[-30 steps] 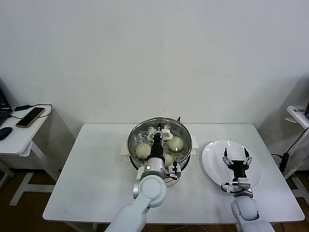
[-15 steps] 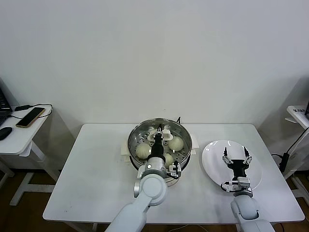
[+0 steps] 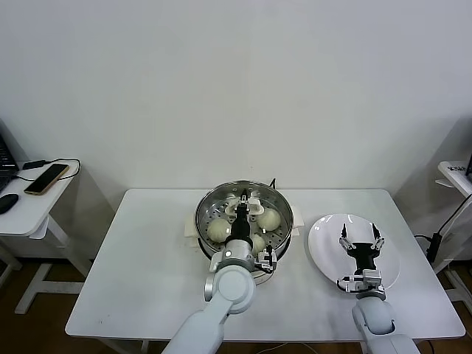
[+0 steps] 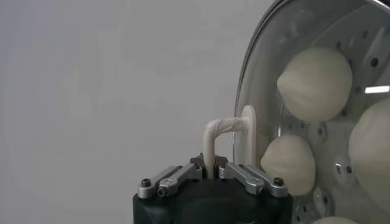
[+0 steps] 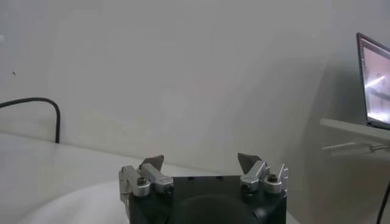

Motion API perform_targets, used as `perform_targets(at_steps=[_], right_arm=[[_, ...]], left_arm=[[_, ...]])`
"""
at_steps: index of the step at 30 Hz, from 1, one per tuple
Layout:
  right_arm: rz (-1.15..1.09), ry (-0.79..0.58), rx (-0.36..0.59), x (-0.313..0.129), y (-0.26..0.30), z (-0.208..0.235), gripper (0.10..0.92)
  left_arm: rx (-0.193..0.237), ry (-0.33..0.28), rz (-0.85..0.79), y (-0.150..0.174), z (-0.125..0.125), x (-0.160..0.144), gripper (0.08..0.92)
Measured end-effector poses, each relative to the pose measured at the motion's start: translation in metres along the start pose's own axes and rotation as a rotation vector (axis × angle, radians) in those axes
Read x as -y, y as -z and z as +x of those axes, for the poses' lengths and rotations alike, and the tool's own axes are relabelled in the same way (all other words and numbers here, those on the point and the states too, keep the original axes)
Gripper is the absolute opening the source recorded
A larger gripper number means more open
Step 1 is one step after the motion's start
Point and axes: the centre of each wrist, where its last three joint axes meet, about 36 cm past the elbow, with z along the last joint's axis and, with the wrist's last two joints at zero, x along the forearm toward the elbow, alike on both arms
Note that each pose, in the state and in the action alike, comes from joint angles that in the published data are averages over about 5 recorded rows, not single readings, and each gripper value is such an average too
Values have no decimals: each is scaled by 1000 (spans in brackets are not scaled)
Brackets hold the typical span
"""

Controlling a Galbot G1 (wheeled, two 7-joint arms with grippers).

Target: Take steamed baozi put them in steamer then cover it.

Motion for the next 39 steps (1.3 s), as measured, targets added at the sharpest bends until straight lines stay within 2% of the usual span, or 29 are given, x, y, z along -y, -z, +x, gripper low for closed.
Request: perform_targets(at_steps=[10, 20, 23, 31, 35, 39], right_arm=[[1, 1, 4, 0, 1, 0, 823], [-1, 1, 10, -2, 4, -2, 823], [-3, 0, 11, -3, 5, -2, 823], [-2, -3, 16, -1, 6, -2, 823], [-10, 6, 19, 0, 7, 0, 823], [-36, 27, 16, 1, 10, 4, 823]], left_arm=[[5, 11, 10, -3, 4, -4, 526], [31, 8, 52, -9, 27, -15, 785], [42, -1, 67, -13, 36, -18, 817], [66, 1, 123, -30, 67, -34, 823], [76, 30, 191, -47, 79, -49, 823], [74, 81, 300, -73, 79, -63, 823]])
